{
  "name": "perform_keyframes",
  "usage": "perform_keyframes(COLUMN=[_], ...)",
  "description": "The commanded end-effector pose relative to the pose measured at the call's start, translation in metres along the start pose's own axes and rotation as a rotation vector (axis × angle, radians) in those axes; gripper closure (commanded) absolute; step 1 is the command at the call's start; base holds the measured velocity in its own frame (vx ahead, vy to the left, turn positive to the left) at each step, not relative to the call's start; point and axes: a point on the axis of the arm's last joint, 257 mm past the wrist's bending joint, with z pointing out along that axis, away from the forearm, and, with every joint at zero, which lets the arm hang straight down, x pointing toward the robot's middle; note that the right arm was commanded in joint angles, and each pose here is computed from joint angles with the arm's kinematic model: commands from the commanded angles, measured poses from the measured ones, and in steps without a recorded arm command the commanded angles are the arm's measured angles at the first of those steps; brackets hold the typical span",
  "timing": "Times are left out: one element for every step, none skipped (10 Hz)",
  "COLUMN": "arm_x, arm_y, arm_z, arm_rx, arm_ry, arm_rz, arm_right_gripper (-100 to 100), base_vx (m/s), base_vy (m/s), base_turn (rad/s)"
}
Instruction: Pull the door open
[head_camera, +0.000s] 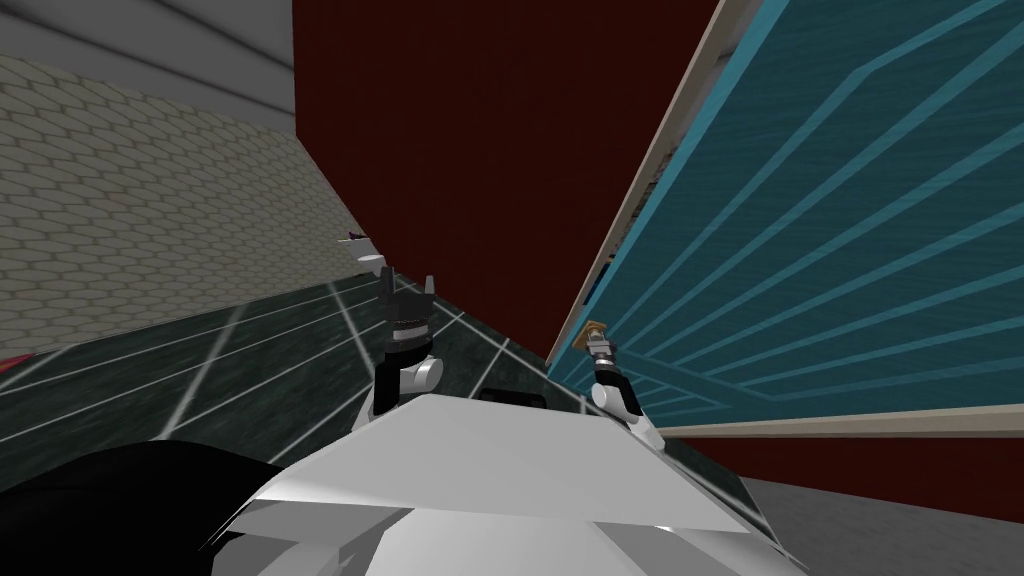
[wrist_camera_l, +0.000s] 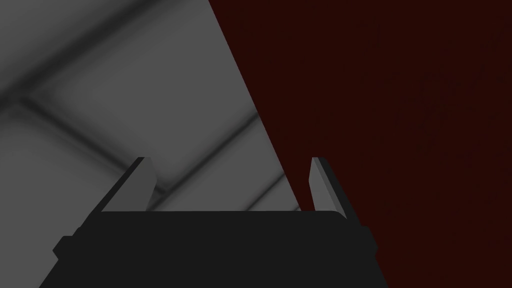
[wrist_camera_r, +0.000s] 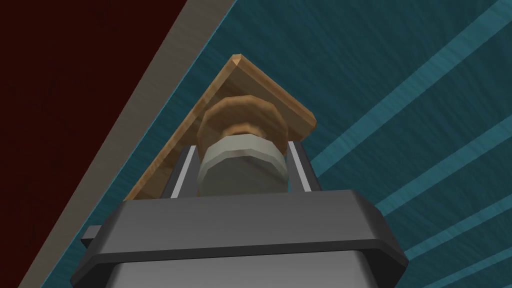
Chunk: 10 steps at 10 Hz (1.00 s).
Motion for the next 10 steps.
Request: perform_keyframes(arm_x=[0.000, 0.000, 0.000, 0.001, 0.001, 0.001, 0.002, 0.002, 0.002, 0.003], arm_y=[-0.002, -0.002, -0.002, -0.003, -0.004, -0.004, -0.004, -0.004, -0.005, -0.005], arm_z=[0.0010, 0.0040, 0.0040, 0.0066, 0.0092, 0.0092, 0.0117, 0.0117, 0.0142, 0.0165], arm_rx=[0.002, 0.003, 0.003, 0.003, 0.004, 0.004, 0.005, 0.005, 0.005, 0.006], arm_ry=[-0.002, -0.004, -0.004, -0.005, -0.007, -0.007, -0.009, -0.009, -0.010, -0.012], arm_rz=[0.050, 0.097, 0.105, 0.156, 0.194, 0.208, 0.256, 0.259, 0.310, 0.346], arm_right_gripper=[100, 100, 100, 100, 100, 100, 100, 100, 100, 100], base_vx=[-0.051, -0.055, -0.043, -0.051, -0.069, -0.049, -0.046, -0.039, -0.042, -0.051], base_vy=[-0.011, -0.013, -0.012, -0.013, -0.004, -0.009, -0.017, -0.011, -0.006, -0.018], base_turn=[0.025, 0.035, 0.021, 0.029, 0.041, 0.021, 0.033, 0.018, 0.024, 0.038])
